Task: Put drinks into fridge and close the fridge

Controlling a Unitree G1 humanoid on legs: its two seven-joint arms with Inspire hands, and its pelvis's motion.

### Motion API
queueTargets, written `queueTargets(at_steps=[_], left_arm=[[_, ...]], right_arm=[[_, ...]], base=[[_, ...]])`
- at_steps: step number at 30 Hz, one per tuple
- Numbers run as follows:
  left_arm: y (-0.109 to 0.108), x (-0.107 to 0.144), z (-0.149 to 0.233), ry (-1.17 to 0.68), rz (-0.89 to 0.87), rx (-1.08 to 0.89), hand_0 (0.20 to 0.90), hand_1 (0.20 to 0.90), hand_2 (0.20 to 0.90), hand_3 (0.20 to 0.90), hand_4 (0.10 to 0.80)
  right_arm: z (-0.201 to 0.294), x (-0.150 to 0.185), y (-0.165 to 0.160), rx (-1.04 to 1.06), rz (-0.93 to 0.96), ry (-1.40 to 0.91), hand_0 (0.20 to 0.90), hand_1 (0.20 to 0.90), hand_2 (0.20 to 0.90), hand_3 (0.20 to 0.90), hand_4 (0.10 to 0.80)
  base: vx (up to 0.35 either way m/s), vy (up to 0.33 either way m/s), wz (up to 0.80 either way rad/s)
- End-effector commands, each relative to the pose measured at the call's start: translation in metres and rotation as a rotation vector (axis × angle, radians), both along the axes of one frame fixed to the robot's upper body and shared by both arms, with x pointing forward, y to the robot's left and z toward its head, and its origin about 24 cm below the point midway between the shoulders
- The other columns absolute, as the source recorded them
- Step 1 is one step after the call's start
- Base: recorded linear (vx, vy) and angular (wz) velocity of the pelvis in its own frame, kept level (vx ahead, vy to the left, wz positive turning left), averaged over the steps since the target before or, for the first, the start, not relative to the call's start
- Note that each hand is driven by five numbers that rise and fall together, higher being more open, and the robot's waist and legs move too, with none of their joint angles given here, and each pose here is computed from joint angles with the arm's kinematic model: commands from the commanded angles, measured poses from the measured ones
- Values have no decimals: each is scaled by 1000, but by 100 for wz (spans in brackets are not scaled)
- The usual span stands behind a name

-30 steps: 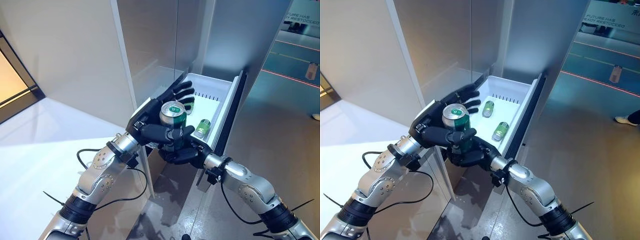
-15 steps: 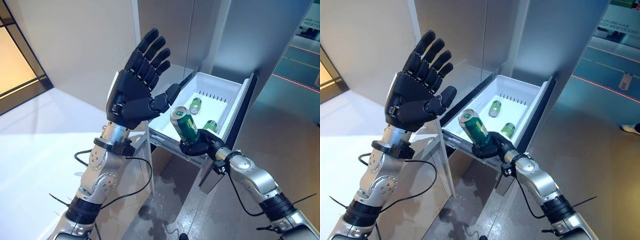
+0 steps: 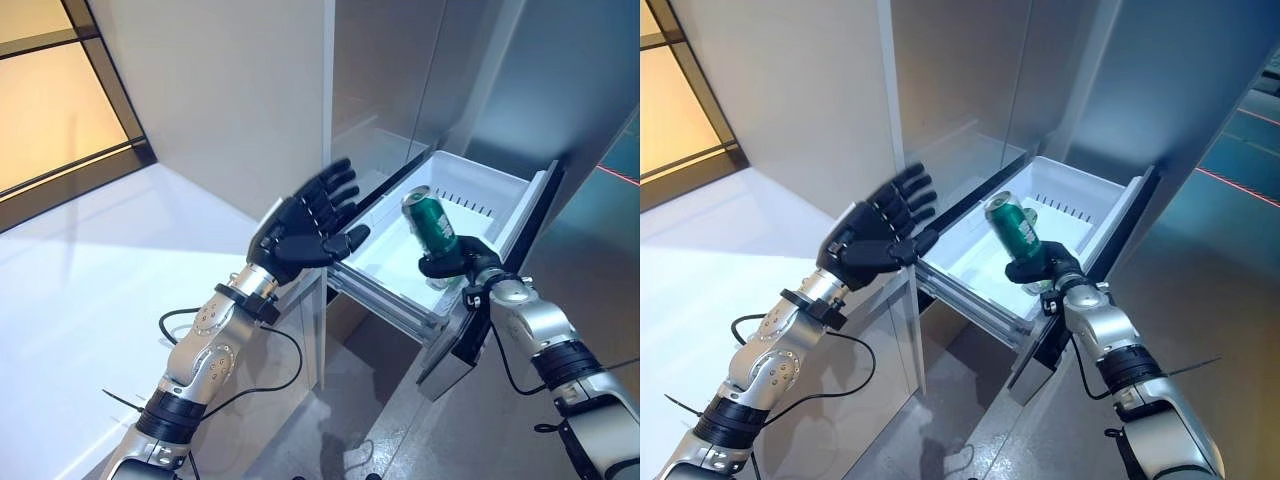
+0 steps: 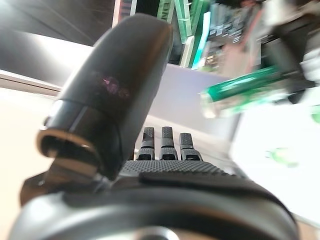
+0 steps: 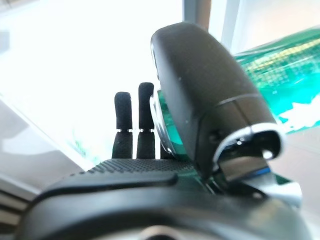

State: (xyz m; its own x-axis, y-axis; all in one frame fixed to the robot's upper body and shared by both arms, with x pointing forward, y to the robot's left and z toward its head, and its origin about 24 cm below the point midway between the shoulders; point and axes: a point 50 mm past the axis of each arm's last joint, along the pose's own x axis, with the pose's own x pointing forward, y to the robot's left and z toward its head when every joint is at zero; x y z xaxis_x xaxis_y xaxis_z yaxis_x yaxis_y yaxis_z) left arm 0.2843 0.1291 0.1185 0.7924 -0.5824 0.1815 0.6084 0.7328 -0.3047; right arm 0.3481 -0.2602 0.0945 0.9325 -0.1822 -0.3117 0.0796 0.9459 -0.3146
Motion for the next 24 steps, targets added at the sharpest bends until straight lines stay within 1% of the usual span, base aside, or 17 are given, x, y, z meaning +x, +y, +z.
queueTargets(at_steps=[1,7,11,17,20,24], left_arm=[[-10,-10,-10,54,-180,-50,900,900,900,900,800],[-20,-47,-59,294,-433,-51,900,900,900,900,800],[-27,-65,-86,405,-510,1,900,900,900,900,800],[-25,-77,-122,518,-506,129,900,900,900,900,800],[-18,-80,-143,572,-432,189,900,900,900,900,800],[1,-77,-169,585,-273,325,900,900,900,900,800]], right_arm=[[161,25,-24,-22,-57,-556,300,300,300,200,100],[166,22,-65,-167,-177,-446,300,300,300,200,100],[161,20,-83,-225,-233,-363,300,300,300,200,100],[153,19,-93,-264,-259,-272,300,300,300,200,100],[149,21,-91,-272,-247,-258,300,300,300,200,100],[153,25,-83,-283,-216,-288,300,300,300,200,100]], base=[[53,15,18],[48,2,22],[14,-5,9],[-26,-31,15],[-55,-42,7],[-117,-42,5]])
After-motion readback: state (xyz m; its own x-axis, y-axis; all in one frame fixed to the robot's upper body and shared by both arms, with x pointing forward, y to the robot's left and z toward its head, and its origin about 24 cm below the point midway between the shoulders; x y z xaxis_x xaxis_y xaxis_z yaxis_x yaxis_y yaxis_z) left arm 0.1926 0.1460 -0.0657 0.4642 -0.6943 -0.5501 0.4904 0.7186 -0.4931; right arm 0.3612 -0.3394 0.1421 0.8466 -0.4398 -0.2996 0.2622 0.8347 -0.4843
